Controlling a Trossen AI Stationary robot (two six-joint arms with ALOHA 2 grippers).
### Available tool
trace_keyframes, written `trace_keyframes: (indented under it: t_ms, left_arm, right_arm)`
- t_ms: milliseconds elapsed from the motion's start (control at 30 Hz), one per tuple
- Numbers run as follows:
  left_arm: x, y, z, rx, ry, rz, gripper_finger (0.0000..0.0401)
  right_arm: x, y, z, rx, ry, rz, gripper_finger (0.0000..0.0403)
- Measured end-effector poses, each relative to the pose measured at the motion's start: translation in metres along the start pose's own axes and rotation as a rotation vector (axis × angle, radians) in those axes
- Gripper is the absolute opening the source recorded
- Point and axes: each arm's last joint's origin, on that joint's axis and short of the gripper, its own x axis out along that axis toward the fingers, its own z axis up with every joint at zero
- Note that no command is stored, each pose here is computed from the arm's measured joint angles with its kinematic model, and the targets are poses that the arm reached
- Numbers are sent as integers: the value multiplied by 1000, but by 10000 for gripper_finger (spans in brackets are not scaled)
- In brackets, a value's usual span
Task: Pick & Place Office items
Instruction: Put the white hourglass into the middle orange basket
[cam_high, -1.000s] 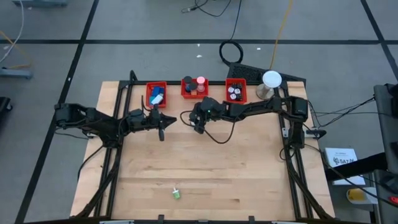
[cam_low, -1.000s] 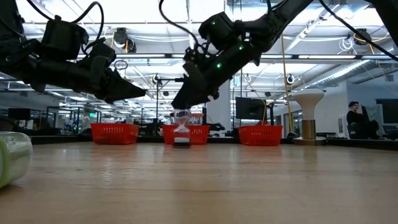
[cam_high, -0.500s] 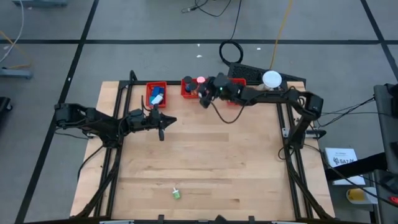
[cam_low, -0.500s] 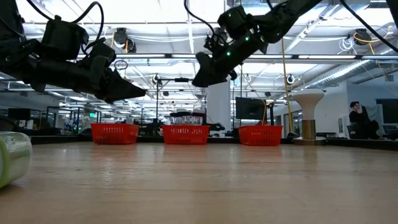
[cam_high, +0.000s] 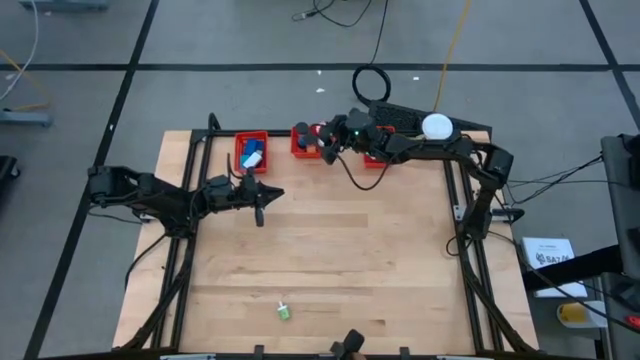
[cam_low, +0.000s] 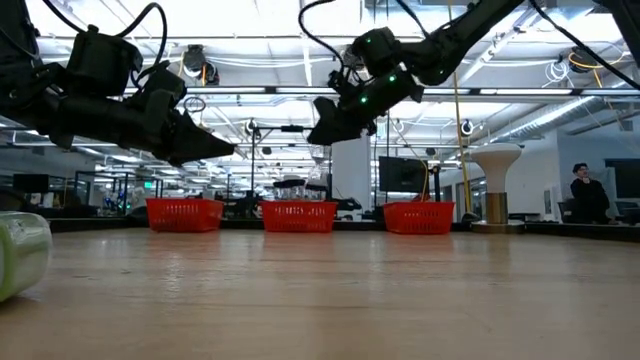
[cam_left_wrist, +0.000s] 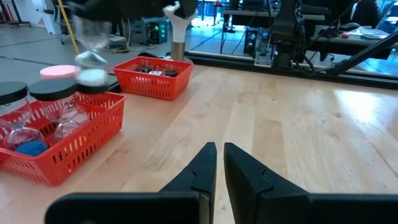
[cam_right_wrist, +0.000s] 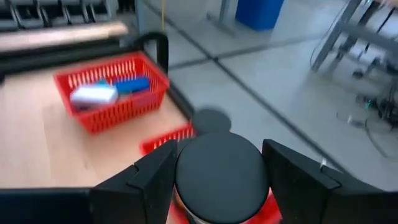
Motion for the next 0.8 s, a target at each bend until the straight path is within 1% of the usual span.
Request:
trace_keyframes:
  t_ms: [67,133,267,400,533,800]
  left_arm:
    - [0,0,0,0,0,0,31]
    - [0,0,0,0,0,0,31]
    - [0,0,0,0,0,0,31]
    - [0,0,0,0,0,0,31]
    - [0,0,0,0,0,0,31]
    - [0,0,0,0,0,0,31]
  right_arm:
    - [5,0,-3,-6,-7,0,215]
    - [7,-2,-10,-12,36,-1,215]
    - [9,-2,-8,-13,19,-3,215]
    - [10,-2,-13,-16,40,5,215]
    - [10,-3,-12,-6,31,17,215]
    - [10,-8,-24,20,50,7,215]
